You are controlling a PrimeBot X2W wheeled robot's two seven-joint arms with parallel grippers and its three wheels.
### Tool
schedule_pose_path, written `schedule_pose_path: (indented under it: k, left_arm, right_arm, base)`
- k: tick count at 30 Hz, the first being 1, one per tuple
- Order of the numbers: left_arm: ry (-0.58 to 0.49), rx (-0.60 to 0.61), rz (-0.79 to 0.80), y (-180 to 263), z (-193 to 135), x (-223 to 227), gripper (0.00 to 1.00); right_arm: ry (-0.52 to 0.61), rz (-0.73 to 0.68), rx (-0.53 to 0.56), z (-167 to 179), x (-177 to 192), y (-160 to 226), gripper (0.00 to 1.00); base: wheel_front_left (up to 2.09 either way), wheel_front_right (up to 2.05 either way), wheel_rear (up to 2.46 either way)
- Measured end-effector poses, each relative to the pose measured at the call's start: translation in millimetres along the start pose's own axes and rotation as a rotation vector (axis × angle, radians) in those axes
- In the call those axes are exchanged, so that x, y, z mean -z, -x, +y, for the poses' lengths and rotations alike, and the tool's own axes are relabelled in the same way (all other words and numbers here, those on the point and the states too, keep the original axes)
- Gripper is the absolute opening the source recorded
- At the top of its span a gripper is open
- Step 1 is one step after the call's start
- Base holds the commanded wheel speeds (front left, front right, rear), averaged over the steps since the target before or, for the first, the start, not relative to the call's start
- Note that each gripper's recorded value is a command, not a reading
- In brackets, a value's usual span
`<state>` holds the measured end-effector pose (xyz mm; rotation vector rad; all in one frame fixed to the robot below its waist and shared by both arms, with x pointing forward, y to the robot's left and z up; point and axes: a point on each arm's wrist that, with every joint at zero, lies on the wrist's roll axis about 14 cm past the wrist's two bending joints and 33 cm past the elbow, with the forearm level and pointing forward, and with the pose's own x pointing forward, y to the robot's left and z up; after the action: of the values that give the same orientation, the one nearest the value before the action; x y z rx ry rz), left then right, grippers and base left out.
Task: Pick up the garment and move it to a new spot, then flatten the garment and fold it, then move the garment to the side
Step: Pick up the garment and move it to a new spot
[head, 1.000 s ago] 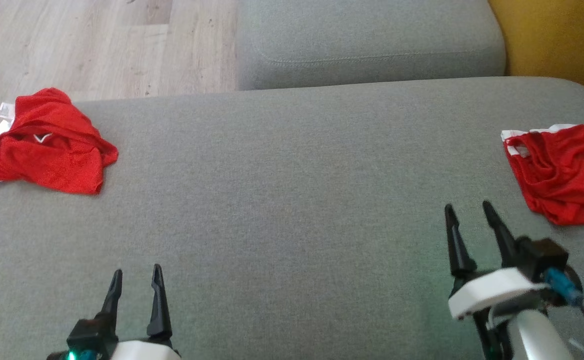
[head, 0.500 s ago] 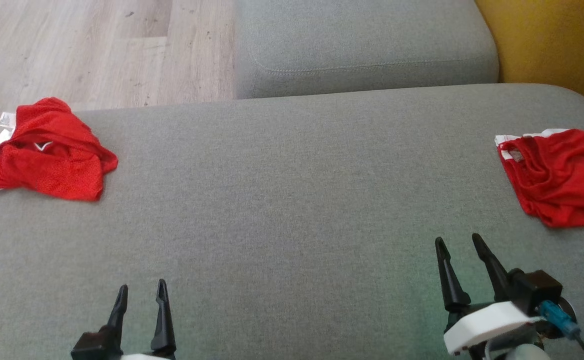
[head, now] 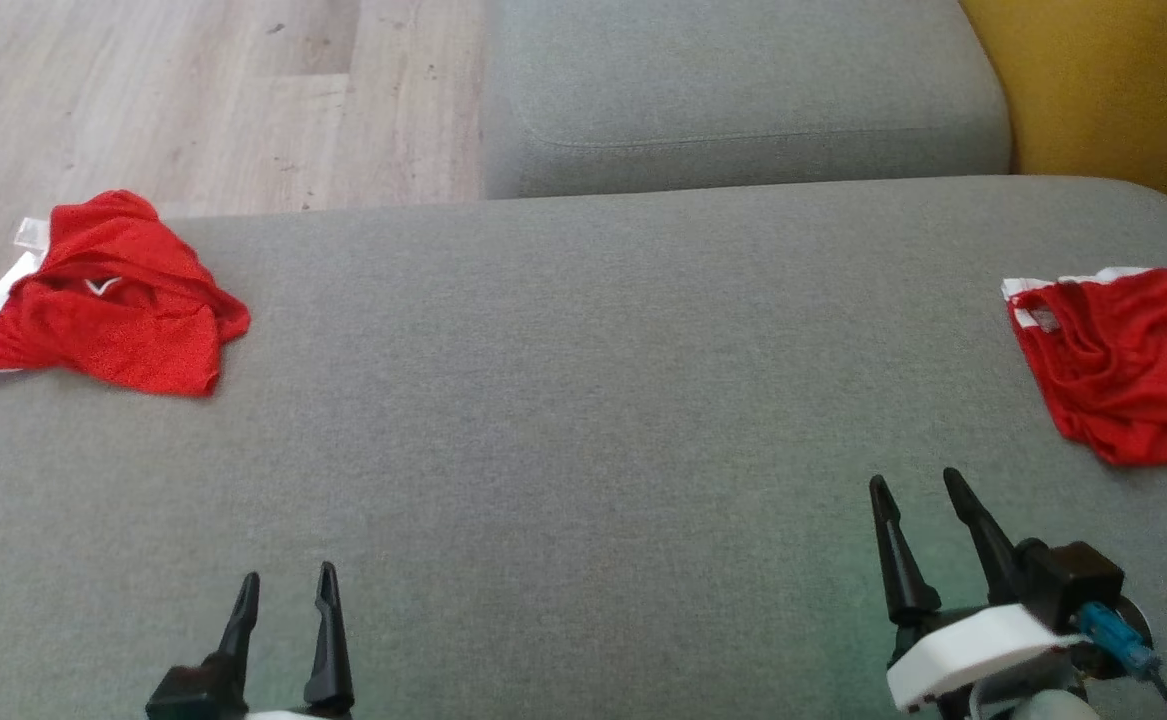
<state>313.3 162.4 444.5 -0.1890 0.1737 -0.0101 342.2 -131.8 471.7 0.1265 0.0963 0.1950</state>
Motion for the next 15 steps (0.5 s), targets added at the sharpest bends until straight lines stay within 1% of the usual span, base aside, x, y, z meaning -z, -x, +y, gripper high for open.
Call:
schedule_pose_path:
  k: [7, 11, 15]
  left_arm:
    - [0.003, -0.041, -0.014, 10, 12, -1, 1.00]
    - [0.006, -0.096, -0.030, 23, 27, -3, 1.00]
    - [0.014, -0.175, -0.051, 41, 51, -6, 1.00]
  right_arm:
    - [0.006, 0.018, -0.048, 14, 5, -4, 1.00]
    - [0.004, 0.037, -0.110, 33, 10, -11, 1.00]
    - [0.010, 0.055, -0.204, 62, 14, -20, 1.00]
  base:
    - [0.00, 0.00, 0.00]
    - [0.00, 0.00, 0.00]
    - [0.00, 0.00, 0.00]
